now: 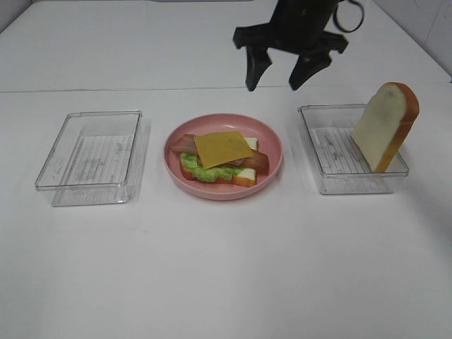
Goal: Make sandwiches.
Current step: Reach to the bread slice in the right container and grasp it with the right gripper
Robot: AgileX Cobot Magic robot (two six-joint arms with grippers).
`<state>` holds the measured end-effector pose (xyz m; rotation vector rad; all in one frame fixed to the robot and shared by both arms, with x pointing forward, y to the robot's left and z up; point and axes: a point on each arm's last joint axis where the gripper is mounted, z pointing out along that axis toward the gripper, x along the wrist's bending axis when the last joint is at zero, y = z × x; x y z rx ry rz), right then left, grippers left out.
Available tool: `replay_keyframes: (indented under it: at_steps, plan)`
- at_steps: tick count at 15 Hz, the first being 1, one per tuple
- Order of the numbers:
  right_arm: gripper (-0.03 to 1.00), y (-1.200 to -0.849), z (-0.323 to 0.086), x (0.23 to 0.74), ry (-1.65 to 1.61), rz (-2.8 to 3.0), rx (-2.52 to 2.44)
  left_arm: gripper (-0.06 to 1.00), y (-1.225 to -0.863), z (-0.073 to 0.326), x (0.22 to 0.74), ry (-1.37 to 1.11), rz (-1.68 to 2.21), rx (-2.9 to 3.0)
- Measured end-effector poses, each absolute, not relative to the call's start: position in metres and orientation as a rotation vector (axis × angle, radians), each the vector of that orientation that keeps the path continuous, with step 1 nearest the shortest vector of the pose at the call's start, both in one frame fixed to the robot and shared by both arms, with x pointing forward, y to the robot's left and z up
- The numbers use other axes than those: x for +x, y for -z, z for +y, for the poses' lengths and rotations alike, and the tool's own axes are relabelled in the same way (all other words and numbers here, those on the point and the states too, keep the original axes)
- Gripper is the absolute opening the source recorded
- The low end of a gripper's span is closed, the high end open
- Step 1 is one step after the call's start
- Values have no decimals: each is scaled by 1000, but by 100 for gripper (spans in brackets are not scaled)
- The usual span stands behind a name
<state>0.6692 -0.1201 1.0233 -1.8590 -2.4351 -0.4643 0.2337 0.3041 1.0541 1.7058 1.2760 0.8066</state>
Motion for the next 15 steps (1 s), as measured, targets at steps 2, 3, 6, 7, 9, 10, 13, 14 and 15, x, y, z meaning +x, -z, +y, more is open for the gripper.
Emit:
replay_keyframes:
  at_steps: [2, 3, 6, 7, 9, 10, 13, 14, 15]
  plan:
    - [71, -1047, -155, 671, 470, -2430, -1955, 75, -1054, 304, 234, -807, 1276, 1706]
    - [71, -1057, -175, 672, 469, -2422, -2014, 75, -1054, 304, 234, -807, 1276, 1706]
    - [71, -1068, -231, 680, 465, -2349, -2189, 75, -1054, 304, 234, -807, 1276, 1706]
    - [71, -1068, -250, 683, 455, -2314, -2246, 75, -1054, 304, 234, -807, 1276, 1706]
    - [71, -1068, -278, 685, 446, -2251, -2327, 75, -1054, 304, 234, -807, 1276, 1706]
    - [71, -1068, -288, 686, 442, -2232, -2353, 75, -1054, 304, 234, -807, 1276, 1706]
    - [71, -1064, -297, 685, 405, -2252, -2346, 75, -1054, 304, 234, -807, 1276, 1706]
    - [71, -1061, -297, 684, 394, -2256, -2333, 75, -1054, 304, 234, -807, 1276, 1706]
    - [71, -1054, -296, 683, 369, -2249, -2308, 75, -1054, 304, 234, -807, 1276, 1706]
